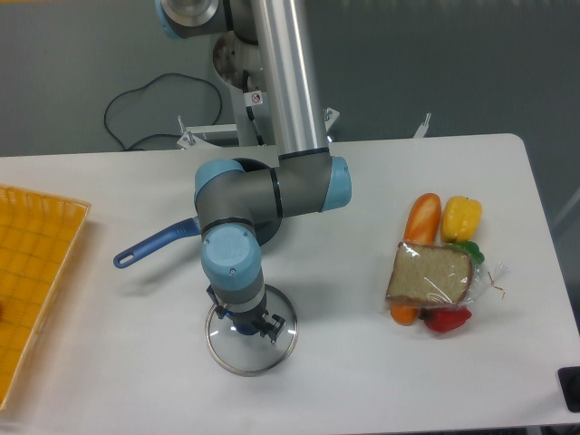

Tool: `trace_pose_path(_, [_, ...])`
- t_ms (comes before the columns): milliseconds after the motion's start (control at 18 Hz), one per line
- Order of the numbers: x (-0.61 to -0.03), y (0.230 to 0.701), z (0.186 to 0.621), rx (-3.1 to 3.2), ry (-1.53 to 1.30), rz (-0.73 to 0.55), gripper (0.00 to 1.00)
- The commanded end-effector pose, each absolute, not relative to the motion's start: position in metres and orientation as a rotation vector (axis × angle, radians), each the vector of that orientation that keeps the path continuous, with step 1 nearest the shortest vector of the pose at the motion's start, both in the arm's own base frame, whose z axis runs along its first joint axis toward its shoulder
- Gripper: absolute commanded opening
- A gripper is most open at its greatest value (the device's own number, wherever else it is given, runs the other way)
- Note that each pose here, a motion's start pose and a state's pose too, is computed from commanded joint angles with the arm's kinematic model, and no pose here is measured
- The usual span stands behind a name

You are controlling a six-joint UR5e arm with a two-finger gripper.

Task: Place the lid on the table
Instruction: 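Set the lid flat on the table and open the gripper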

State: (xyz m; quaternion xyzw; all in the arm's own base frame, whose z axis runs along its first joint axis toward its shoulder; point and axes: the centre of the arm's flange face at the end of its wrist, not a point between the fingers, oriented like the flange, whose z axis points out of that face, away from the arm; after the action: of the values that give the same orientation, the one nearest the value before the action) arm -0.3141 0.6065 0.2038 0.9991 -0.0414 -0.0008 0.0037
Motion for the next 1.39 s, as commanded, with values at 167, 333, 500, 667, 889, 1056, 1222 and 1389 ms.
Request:
trace_pose_path(167, [-0.3141,0.6065,0.2038,3.131,-0.13,-0.003,0.46])
trace_pose_path(333, [-0.3141,0.6065,0.2038,3.131,-0.13,-0.003,0.49])
trace_pose_path(500, [-0.3141,0.6065,0.2038,3.131,-0.13,-0.003,0.54])
trace_pose_path(667, [-0.3141,0.6065,0.2038,3.131,-0.13,-0.003,0.57])
trace_pose_path(889, [-0.3141,0.6065,0.2038,3.131,-0.13,-0.003,0.77])
trace_pose_path(1056, [-0.3141,0.6065,0.2038,3.131,-0.132,-0.003,0.97])
trace_pose_path(1222, [-0.3141,0.6065,0.2038,3.131,-0.13,-0.003,1.0])
trace_pose_path(1389, [-0.3132,0.6067,0.2059,3.132,-0.137,-0.007,1.0])
